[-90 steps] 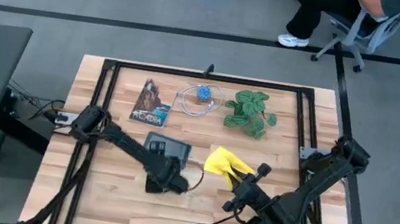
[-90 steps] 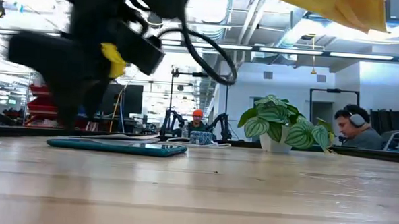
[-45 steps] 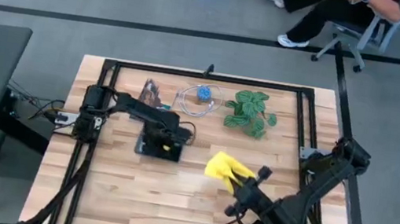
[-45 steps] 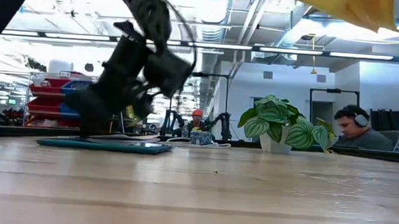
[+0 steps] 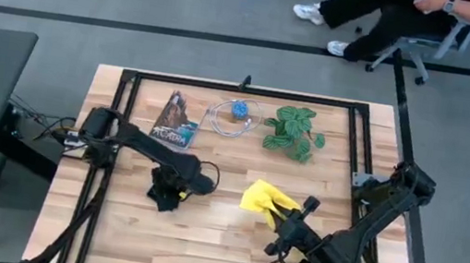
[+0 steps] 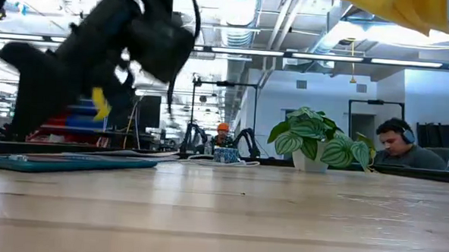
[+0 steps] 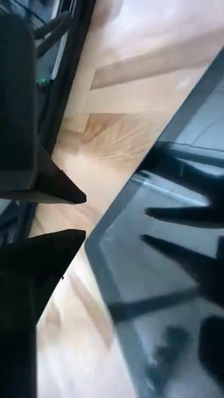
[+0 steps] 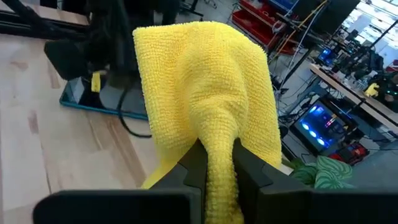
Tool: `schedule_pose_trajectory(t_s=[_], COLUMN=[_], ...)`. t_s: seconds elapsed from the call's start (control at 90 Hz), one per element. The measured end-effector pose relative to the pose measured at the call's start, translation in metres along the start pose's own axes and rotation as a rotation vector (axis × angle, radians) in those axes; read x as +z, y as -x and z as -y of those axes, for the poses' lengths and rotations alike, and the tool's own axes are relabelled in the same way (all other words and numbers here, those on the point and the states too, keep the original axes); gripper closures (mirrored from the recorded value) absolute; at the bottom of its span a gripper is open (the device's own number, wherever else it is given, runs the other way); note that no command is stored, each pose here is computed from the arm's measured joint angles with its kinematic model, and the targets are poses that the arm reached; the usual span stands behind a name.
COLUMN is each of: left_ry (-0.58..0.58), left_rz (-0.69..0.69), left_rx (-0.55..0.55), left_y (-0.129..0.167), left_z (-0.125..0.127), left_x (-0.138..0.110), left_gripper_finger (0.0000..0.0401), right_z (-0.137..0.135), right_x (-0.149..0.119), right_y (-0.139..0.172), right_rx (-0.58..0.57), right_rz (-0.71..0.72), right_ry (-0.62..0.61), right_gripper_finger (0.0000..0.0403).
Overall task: Clean tablet
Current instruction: Wipe the back of the tablet using microfiber towel
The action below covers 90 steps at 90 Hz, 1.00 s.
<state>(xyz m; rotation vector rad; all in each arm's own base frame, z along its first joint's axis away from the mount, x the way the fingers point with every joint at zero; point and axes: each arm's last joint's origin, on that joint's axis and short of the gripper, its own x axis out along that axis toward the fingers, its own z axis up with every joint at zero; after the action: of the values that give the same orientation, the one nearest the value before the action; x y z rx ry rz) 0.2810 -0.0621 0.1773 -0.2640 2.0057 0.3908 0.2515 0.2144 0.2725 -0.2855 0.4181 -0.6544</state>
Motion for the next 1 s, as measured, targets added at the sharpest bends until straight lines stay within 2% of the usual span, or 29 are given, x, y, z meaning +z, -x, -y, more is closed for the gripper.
schedule_pose_trajectory(t_s=[0.167, 0.289, 0.456, 0.578, 0.689, 0.9, 1.0], left_ry=[0.053, 0.042, 0.063, 0.117, 0.146, 0.138, 0.131], left_rz=[0.202, 0.299, 0.250, 0.226, 0.295, 0.403, 0.445], left_rx=[0.129, 0.029, -0.101, -0.163, -0.254, -0.250, -0.240], left_y=[0.006, -0.009, -0.032, -0.032, -0.019, 0.002, 0.005], left_z=[-0.015, -0.015, -0.010, 0.003, 0.019, 0.028, 0.031], left_x=[-0.005, 0.007, 0.010, 0.005, 0.005, 0.003, 0.003], left_gripper_finger=[0.0356, 0.0370, 0.0388, 0.0395, 0.0397, 0.0398, 0.0398], right_z=[0.001, 0.001, 0.000, 0.000, 0.001, 0.004, 0.006], right_x=[0.002, 0.003, 0.002, 0.002, 0.003, 0.004, 0.005], right_y=[-0.006, -0.009, -0.005, -0.006, -0.009, -0.022, -0.034], right_rx=[-0.017, -0.020, -0.010, -0.010, -0.018, -0.016, -0.007], right_rz=[-0.006, -0.007, -0.004, -0.003, -0.007, -0.075, -0.140], right_ry=[-0.012, -0.026, -0.017, -0.021, -0.027, -0.031, 0.004], right_gripper_finger=[0.0378, 0.0378, 0.0378, 0.0378, 0.0378, 0.0378, 0.0378])
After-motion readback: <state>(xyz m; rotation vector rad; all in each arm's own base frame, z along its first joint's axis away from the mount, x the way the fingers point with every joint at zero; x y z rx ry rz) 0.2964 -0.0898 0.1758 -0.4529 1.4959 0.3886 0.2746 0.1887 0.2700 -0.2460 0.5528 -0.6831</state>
